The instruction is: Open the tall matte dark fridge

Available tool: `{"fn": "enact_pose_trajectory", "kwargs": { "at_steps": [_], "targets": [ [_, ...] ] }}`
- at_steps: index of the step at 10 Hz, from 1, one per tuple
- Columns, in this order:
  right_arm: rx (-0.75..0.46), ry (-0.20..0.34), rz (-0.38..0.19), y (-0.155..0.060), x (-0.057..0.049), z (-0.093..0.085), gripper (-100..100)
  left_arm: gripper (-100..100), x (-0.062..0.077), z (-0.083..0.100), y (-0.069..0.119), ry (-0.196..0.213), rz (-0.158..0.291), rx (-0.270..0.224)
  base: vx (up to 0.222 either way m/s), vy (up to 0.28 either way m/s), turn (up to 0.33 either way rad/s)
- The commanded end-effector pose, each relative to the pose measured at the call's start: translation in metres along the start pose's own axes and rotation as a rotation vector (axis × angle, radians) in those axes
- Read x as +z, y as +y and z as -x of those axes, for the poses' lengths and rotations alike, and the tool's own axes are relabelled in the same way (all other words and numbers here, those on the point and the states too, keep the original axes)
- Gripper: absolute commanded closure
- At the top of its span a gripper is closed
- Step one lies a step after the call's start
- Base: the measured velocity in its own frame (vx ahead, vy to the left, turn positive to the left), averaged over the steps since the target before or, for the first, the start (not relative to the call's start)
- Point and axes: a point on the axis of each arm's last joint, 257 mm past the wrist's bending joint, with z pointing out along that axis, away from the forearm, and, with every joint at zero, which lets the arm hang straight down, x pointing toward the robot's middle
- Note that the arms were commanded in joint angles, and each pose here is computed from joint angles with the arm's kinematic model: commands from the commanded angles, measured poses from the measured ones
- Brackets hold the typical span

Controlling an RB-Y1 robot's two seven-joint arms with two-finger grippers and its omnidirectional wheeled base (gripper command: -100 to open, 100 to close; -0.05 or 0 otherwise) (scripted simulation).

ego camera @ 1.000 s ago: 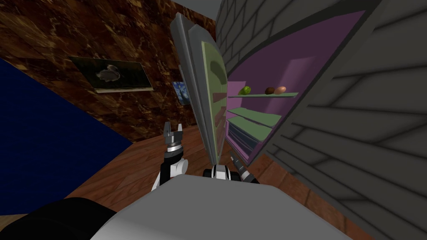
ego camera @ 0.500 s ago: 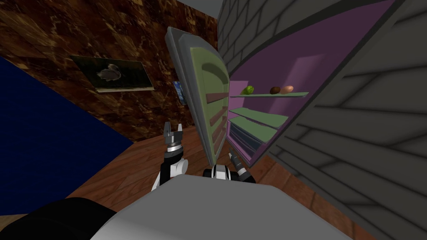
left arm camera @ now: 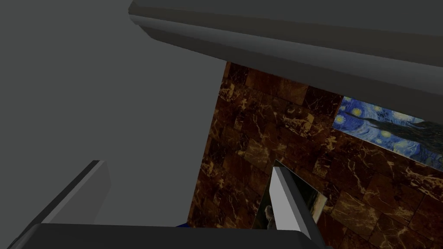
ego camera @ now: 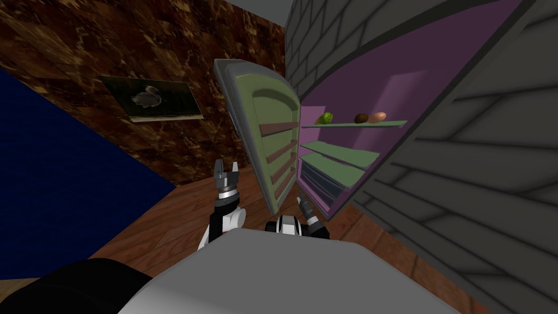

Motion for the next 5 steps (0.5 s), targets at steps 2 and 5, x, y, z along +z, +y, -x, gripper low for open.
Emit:
{"fn": "enact_pose_trajectory", "kwargs": {
  "at_steps": [2,5],
  "targets": [
    [-0.004,0.021,0.003,-0.016,0.006,-0.003,-100,0,0.000,0.000,0.000,0.000,0.000,0.000,-0.015,-0.022,0.109],
    [-0.005,0.045,0.004,-0.032,0.011,-0.007,-100,0,0.000,0.000,0.000,0.000,0.000,0.000,-0.034,-0.027,0.078]
  ]
}}
